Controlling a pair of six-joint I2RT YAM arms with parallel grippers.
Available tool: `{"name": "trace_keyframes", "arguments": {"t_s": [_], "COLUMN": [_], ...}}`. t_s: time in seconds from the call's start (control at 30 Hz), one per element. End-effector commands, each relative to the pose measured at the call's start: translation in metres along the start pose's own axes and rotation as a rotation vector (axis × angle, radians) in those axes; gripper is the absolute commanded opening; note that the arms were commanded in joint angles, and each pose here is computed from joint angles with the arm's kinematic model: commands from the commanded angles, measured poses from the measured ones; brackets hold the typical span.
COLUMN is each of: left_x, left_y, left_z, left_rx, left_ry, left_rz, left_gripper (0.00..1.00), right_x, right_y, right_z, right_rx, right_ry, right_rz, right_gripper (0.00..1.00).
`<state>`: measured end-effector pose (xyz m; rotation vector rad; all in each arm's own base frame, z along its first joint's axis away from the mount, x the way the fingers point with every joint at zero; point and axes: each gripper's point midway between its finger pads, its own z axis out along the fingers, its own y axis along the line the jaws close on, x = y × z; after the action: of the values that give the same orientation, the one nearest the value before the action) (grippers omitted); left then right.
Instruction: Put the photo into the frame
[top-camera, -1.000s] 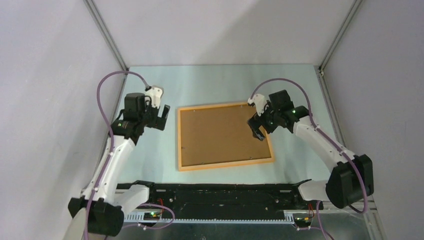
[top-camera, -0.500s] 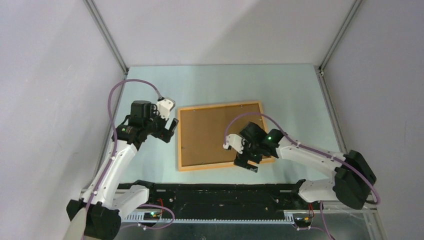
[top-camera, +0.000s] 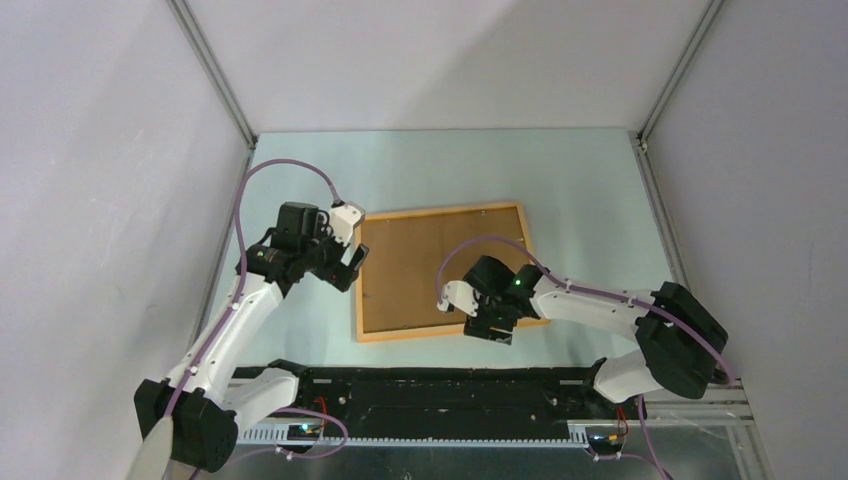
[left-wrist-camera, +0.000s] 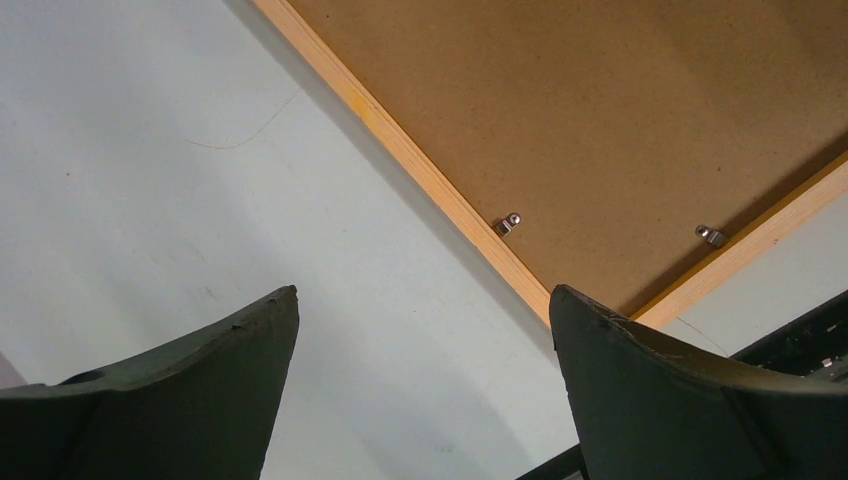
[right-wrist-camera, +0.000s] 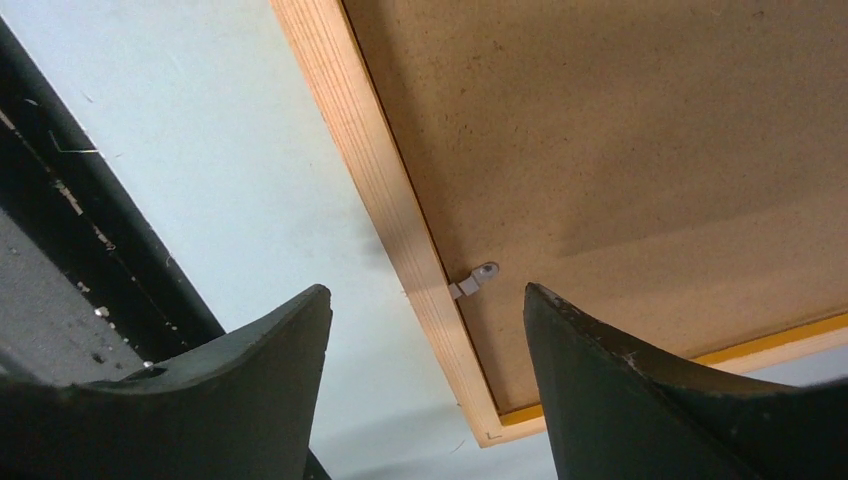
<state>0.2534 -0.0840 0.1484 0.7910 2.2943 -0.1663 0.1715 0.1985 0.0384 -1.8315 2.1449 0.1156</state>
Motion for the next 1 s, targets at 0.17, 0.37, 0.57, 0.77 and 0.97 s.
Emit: {"name": "trace_keyframes", "arguments": {"t_s": [0.17, 0.37, 0.57, 0.77, 0.97], "left_x": [-0.005, -0.003, -0.003, -0.008, -0.02], "left_y": [0.001, 0.001, 0.005, 0.018, 0.013], "left_z": [-0.002, -0.001, -0.003, -0.012, -0.022], "left_rx": [-0.015, -0.015, -0.032, -0.098, -0.11], "left_ry": [-0.018, -0.011, -0.011, -0.036, -0.082], "left_rz": [-0.009, -0.003, 0.018, 0.101, 0.191], "left_gripper": [1.0, 1.0, 1.0, 1.0, 1.0], "right_x": [-0.004, -0.004, -0.004, -0.012, -0.031], "right_y": [-0.006, -0.003, 0.0, 0.002, -0.001], "right_z": [0.013, 0.016, 0.016, 0.003, -0.022], "right_rx": [0.052, 0.044, 0.034, -0.004, -0.077], "right_ry": [0.032, 0.037, 0.039, 0.005, -0.068], "right_rz": [-0.049, -0.044, -0.045, -0.024, 0.028], "right_gripper": [0.7, 0.58, 0.39, 0.14, 0.0]}}
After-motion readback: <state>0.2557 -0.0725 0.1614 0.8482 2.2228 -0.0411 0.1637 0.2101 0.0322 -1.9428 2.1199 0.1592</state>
